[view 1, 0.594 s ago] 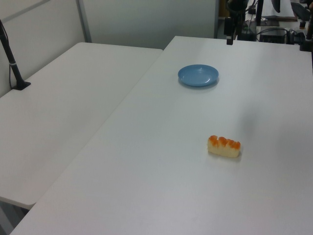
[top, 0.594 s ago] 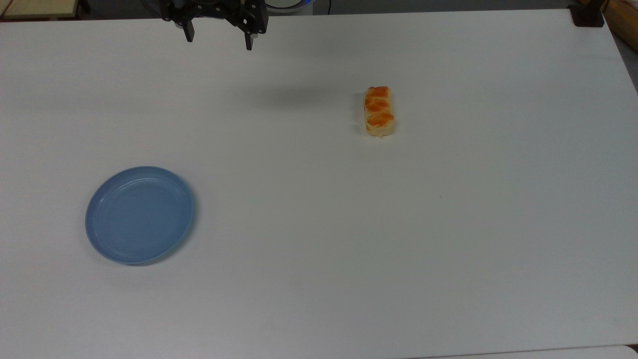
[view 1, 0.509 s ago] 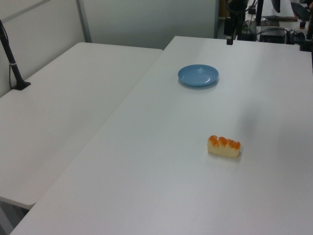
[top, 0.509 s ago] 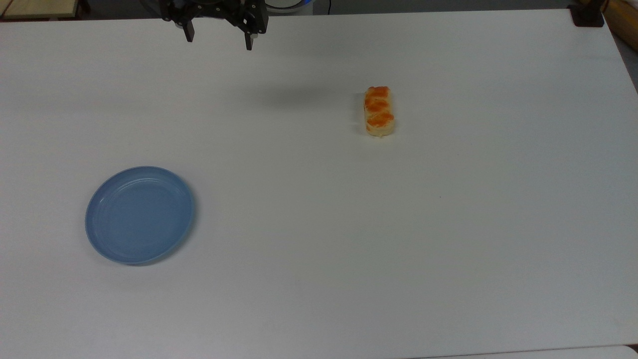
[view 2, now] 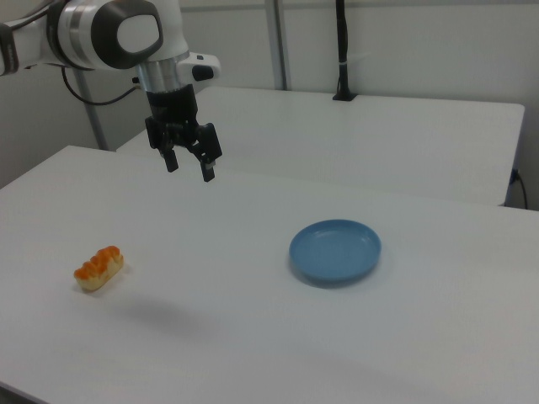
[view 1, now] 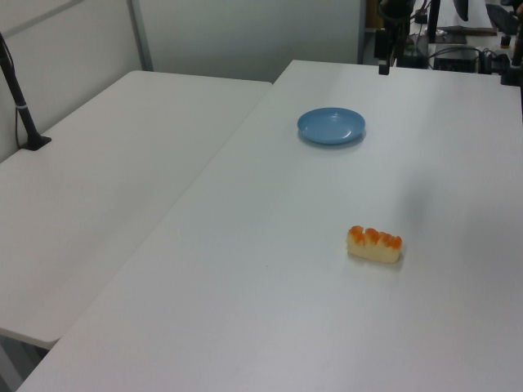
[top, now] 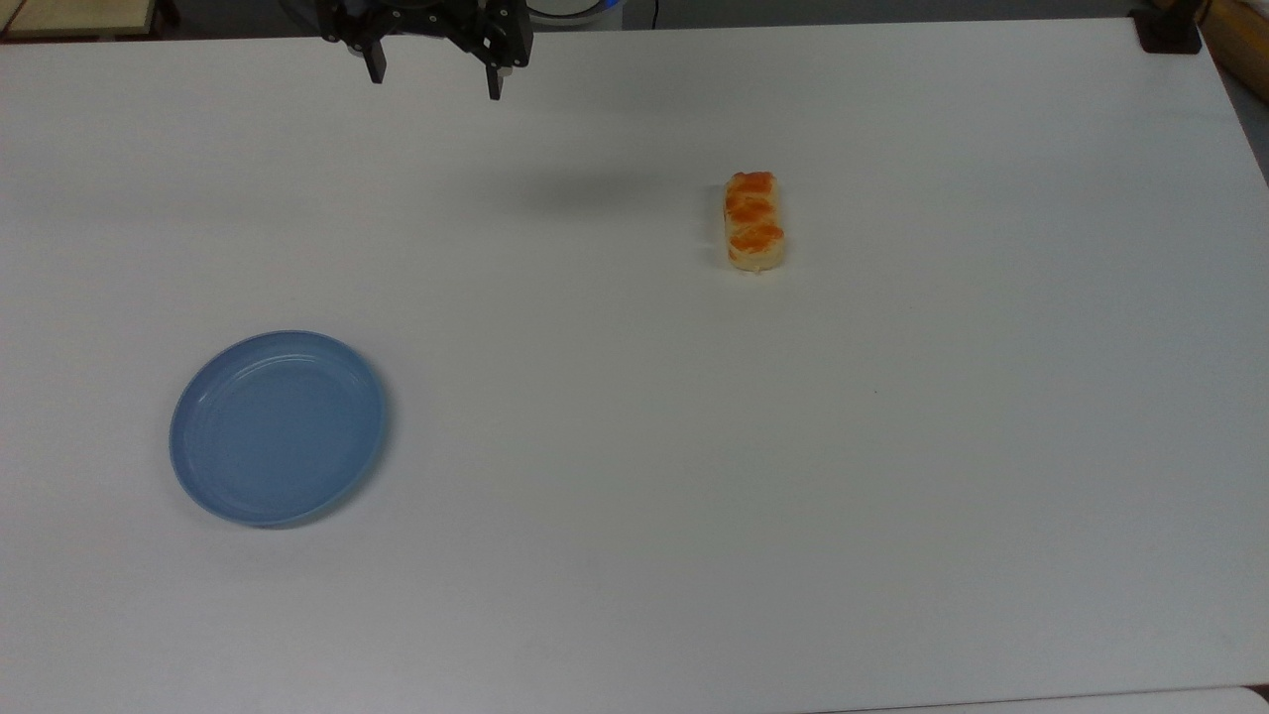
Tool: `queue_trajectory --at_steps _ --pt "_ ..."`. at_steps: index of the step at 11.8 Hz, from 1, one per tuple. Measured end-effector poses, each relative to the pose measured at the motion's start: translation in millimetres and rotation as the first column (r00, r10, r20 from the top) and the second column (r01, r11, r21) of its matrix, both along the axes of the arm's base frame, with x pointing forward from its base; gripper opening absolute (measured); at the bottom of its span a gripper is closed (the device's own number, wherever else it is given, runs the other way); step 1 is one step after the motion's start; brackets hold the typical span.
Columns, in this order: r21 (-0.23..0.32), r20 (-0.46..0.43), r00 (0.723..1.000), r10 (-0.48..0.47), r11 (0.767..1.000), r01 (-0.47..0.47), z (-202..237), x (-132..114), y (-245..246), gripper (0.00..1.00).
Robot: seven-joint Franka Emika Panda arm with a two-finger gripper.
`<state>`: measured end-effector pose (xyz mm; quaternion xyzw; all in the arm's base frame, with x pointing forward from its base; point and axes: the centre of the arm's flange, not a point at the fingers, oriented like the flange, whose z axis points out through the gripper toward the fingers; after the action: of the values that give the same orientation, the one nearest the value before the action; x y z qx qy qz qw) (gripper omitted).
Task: Put the bread on a plate
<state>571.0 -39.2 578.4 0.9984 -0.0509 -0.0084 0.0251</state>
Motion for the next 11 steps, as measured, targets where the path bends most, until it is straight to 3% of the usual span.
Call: queue_trajectory --at_steps 11 --pt "0.000 0.000 1.000 -0.006 1.000 0.006 0.0 -0.3 -3.4 1.00"
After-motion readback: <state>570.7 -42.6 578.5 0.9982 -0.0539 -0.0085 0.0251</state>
